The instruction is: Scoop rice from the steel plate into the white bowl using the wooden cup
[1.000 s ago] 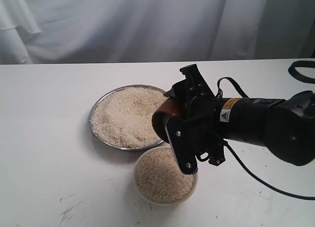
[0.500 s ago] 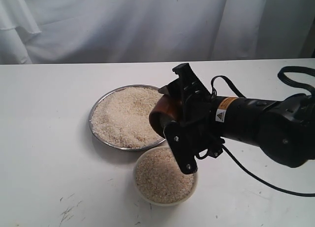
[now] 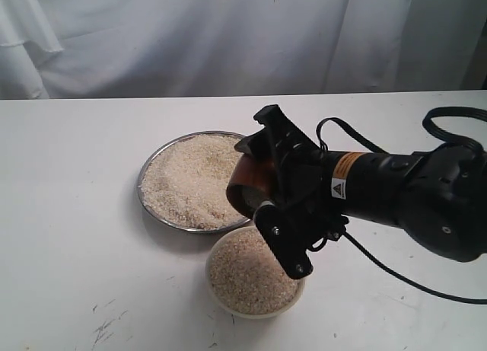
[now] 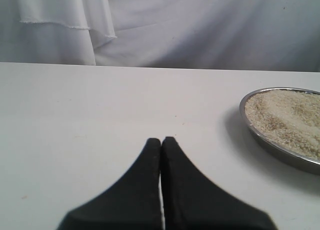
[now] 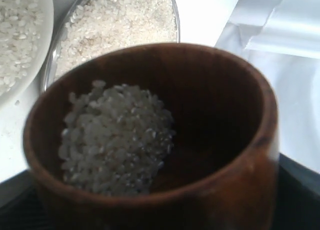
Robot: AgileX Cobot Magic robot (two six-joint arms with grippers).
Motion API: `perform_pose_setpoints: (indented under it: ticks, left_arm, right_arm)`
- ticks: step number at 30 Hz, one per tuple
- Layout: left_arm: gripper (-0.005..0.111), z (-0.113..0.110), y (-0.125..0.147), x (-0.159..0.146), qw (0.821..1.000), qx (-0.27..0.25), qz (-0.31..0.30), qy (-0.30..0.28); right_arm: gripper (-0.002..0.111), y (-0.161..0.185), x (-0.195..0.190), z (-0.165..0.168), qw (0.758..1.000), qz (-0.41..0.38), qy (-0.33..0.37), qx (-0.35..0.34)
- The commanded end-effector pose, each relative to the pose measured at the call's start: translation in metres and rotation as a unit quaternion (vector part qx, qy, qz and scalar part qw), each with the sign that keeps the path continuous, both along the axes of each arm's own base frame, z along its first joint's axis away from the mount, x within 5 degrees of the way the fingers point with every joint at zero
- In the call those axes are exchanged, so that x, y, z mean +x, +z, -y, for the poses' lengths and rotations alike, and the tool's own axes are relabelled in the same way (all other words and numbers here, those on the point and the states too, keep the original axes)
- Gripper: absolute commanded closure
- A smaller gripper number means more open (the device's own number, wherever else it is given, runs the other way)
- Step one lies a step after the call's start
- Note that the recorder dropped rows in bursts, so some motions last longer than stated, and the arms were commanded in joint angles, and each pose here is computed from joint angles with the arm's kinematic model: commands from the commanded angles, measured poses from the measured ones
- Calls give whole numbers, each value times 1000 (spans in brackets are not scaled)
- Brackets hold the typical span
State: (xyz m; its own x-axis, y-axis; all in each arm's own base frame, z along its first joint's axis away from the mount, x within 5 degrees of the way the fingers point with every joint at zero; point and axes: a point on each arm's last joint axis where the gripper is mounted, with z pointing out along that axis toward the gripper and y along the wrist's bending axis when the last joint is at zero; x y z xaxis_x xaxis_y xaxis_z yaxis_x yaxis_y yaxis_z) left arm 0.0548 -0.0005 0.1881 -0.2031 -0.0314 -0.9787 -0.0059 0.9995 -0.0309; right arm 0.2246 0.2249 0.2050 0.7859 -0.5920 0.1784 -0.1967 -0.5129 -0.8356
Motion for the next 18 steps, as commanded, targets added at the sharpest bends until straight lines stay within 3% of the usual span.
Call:
perform_pose_setpoints:
  ticks: [1, 11, 18]
  left_arm:
    - [107, 0, -1, 0, 1000, -2, 3, 0]
    - [107, 0, -1, 0, 1000, -2, 3, 0]
    - [107, 0, -1, 0, 1000, -2, 3, 0]
  right_arm:
    - [108, 2, 1, 0, 1000, 13, 9, 5]
    - [108, 0, -2, -1, 997, 44, 55, -35]
    - [108, 4, 4, 0, 997, 51, 51, -34]
